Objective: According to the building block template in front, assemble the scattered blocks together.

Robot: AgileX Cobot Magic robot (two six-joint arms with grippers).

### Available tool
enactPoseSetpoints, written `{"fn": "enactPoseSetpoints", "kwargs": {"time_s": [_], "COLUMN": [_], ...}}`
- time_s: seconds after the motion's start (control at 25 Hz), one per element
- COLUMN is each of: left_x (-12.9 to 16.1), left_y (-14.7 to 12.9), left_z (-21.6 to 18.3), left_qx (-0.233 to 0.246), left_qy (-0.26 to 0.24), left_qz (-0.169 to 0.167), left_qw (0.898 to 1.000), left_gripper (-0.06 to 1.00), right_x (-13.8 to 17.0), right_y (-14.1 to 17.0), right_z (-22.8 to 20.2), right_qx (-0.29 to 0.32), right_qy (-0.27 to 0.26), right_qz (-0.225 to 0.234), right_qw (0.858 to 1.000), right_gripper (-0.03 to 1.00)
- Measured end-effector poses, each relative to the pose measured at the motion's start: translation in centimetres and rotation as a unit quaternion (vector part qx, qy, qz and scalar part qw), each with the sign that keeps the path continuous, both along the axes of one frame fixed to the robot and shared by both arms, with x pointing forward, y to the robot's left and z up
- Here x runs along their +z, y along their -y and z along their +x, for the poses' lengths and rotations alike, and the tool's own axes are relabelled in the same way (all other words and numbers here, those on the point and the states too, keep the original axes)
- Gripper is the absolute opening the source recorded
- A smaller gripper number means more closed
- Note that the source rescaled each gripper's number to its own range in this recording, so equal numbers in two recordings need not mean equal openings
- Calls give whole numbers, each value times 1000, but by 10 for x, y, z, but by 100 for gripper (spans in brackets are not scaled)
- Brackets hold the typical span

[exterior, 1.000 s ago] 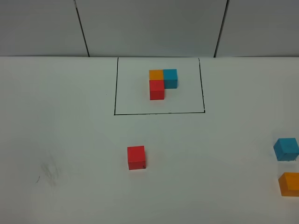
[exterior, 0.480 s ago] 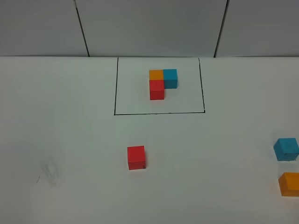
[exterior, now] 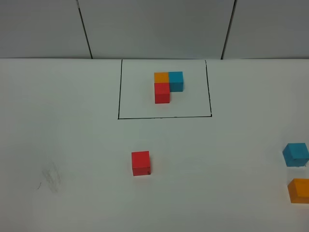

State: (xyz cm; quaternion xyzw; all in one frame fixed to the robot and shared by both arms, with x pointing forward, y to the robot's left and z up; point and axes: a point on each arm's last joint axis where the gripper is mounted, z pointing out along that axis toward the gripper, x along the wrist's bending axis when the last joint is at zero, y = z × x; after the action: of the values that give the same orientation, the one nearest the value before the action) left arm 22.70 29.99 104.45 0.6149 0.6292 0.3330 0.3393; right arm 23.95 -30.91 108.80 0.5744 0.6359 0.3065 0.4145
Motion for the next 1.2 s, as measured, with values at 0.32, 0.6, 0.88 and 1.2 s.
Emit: {"fn": "enactPoseSetpoints", "kwargs": {"time_s": [0.32,0.6,0.88,1.2], "left_x": [0,0,0,0], "left_y": [0,0,0,0], "left_z": [0,0,0,0], "left_qx": [0,0,0,0], "left_qy": [0,0,0,0], "left_qz": [0,0,0,0], "left_qw": [1000,1000,1000,1000], "left_gripper": [0,0,0,0], "right_x": [35,20,0,-42], "right_y": [-3,-8,-12,-16], "right_z": [54,107,141,161], "right_qx": [-1,-18,-21,-21], "right_qy": [-93,-205,-278,-309], "right_qz": [9,51,68,89], "right_qw": [996,977,958,947], "right_gripper": [84,83,80,80]}}
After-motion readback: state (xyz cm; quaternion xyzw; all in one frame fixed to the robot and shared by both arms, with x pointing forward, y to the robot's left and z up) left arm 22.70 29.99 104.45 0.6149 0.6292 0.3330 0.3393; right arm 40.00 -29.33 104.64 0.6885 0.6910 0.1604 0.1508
